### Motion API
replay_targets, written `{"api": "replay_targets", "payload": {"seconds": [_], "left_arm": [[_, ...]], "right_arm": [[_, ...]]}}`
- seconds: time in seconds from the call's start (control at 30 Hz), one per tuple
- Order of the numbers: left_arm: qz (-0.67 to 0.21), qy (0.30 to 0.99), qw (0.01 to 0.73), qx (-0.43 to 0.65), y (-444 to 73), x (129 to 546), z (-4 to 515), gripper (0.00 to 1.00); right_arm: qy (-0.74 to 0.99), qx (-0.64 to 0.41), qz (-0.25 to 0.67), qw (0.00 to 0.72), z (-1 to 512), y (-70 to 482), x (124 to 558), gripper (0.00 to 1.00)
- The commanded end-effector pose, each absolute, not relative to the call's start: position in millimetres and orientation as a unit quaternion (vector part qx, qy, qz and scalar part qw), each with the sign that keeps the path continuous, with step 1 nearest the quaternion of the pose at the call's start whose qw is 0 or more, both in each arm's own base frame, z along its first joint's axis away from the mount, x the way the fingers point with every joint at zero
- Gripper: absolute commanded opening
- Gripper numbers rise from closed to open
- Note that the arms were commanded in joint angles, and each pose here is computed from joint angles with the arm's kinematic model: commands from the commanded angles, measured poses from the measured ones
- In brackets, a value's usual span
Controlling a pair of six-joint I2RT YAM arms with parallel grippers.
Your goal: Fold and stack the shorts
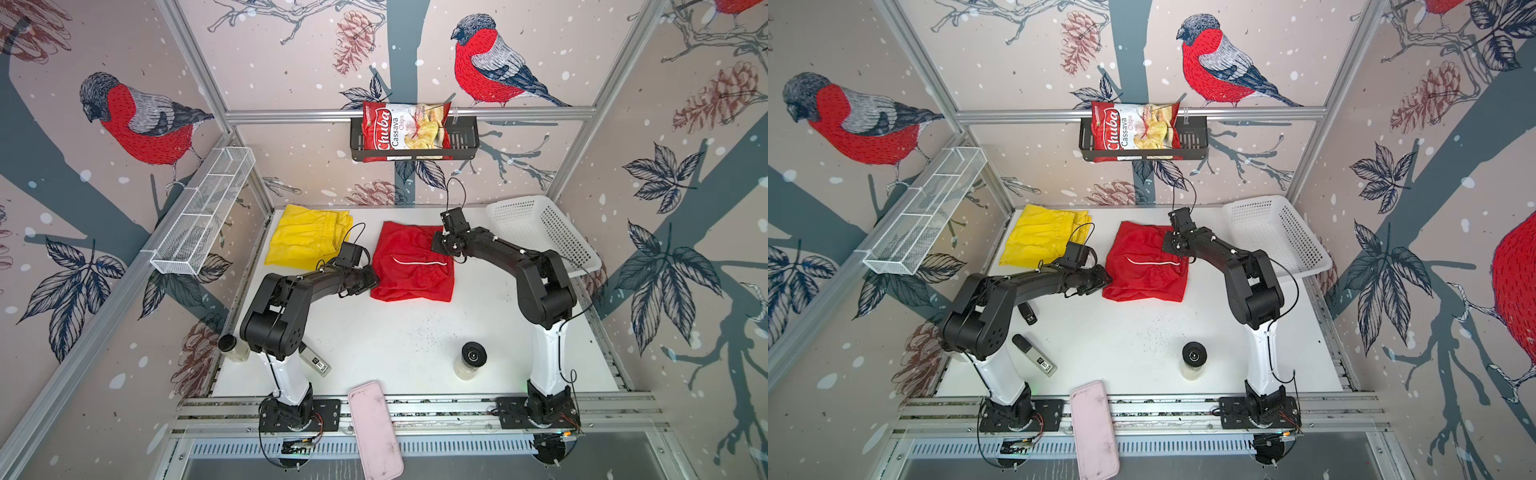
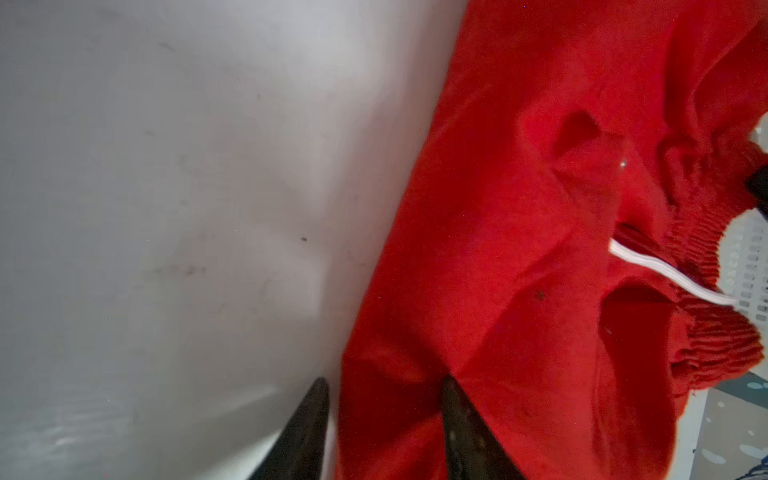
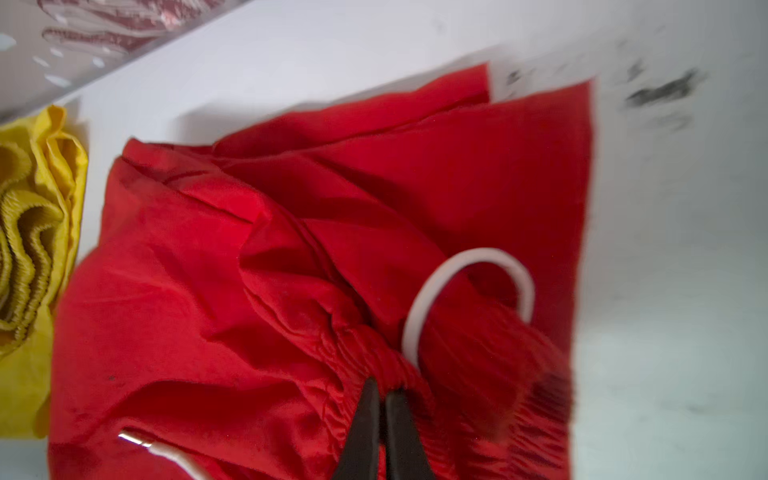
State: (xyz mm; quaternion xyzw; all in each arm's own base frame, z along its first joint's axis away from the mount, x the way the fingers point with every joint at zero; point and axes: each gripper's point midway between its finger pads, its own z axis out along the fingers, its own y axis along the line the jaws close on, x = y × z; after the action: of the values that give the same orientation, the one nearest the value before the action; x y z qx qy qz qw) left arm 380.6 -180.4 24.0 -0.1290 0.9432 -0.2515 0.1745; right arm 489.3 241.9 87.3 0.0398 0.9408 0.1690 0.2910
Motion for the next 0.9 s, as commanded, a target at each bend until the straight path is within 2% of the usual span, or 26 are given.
{"api": "replay_targets", "payload": {"seconds": [0.0, 0.1, 0.13, 0.3, 0.43, 0.5, 0.57, 0.77, 0.87], "left_arm": [[-0.185, 0.963, 0.119, -0.153, -158, 353, -9, 0.29], [-0.174, 0.966, 0.115, -0.154, -155, 353, -12, 0.02], [-0.170, 0.967, 0.114, -0.154, -154, 353, -13, 0.00], [-0.162, 0.969, 0.104, -0.152, -154, 350, -19, 0.00], [-0.163, 0.971, 0.104, -0.144, -161, 349, -17, 0.00], [-0.169, 0.969, 0.113, -0.137, -165, 350, -10, 0.00], [-0.179, 0.965, 0.138, -0.131, -171, 357, 4, 0.00], [-0.219, 0.940, 0.230, -0.128, -183, 385, 58, 0.00], [-0.245, 0.923, 0.273, -0.119, -192, 406, 87, 0.00]], "right_arm": [[0.934, 0.040, 0.166, 0.315, 108, 228, 498, 0.00], [0.930, 0.055, 0.161, 0.325, 114, 210, 507, 0.00], [0.929, 0.061, 0.160, 0.328, 115, 204, 510, 0.00], [0.932, 0.077, 0.145, 0.322, 94, 186, 526, 0.00], [0.940, 0.082, 0.117, 0.309, 68, 179, 535, 0.17], [0.940, 0.092, 0.087, 0.317, 68, 170, 539, 0.31], [0.934, 0.110, 0.051, 0.336, 82, 155, 539, 0.44], [0.885, 0.131, -0.019, 0.447, 168, 131, 507, 0.65], [0.865, 0.112, -0.009, 0.489, 200, 146, 477, 0.68]]}}
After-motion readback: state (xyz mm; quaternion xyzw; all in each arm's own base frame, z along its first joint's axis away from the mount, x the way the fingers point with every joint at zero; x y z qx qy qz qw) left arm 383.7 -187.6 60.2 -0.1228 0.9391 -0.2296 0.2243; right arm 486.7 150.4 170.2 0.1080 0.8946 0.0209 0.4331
